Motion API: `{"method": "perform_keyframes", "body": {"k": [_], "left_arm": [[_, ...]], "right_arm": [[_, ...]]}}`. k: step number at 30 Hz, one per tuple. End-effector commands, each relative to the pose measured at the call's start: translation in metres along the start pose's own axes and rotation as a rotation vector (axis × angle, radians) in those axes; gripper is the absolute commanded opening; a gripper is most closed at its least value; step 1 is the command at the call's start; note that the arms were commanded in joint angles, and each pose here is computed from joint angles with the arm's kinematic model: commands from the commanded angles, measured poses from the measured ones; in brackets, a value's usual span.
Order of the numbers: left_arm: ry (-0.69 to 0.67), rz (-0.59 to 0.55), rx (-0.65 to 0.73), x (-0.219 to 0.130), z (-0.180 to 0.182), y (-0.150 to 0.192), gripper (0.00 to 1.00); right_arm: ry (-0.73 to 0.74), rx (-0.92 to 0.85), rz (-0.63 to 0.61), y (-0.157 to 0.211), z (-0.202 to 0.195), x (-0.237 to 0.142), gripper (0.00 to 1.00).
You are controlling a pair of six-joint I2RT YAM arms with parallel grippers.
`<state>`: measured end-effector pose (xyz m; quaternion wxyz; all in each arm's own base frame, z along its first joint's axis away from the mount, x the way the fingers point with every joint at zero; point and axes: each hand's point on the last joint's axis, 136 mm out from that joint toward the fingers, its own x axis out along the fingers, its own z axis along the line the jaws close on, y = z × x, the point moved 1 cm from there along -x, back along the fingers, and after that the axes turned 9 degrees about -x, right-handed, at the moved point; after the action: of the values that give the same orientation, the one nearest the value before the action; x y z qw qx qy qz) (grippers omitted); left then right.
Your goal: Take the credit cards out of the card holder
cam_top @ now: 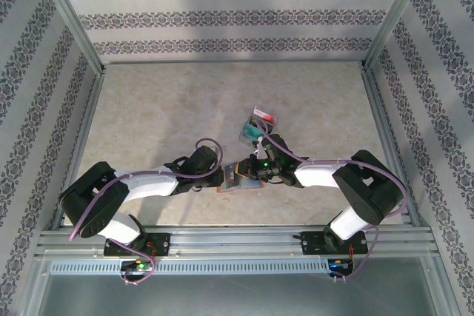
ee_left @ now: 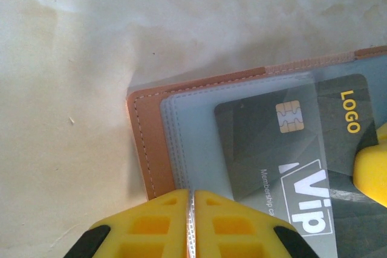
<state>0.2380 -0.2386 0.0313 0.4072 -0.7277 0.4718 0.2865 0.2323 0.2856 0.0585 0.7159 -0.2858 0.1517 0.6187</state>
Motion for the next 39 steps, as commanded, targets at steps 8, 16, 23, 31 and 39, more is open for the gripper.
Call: {"method": "perform_keyframes", "body": {"k": [8,16,23,31,39], "left_arm": [[0.043,-0.053,0.083,-0.017,-0.029,-0.023,0.14],[0.012,-0.006,0.065,-0.001,-0.019,-0.013,0.13],[0.010,0.031,0.052,0.011,-0.014,-0.005,0.10],[0.019,0.051,0.042,0.016,-0.014,-0.001,0.10],[0.022,0.051,0.037,0.017,-0.013,0.000,0.08]], "right_arm": [[0.010,-0.020,-0.008,-0.003,0.001,-0.004,0.07],[0.011,-0.021,-0.007,-0.004,0.003,-0.005,0.08],[0.009,-0.018,-0.004,-0.004,0.004,-0.004,0.14],[-0.013,-0.021,0.006,-0.001,0.009,0.002,0.18],[-0.024,-0.034,0.012,-0.001,0.013,0.008,0.19]]}}
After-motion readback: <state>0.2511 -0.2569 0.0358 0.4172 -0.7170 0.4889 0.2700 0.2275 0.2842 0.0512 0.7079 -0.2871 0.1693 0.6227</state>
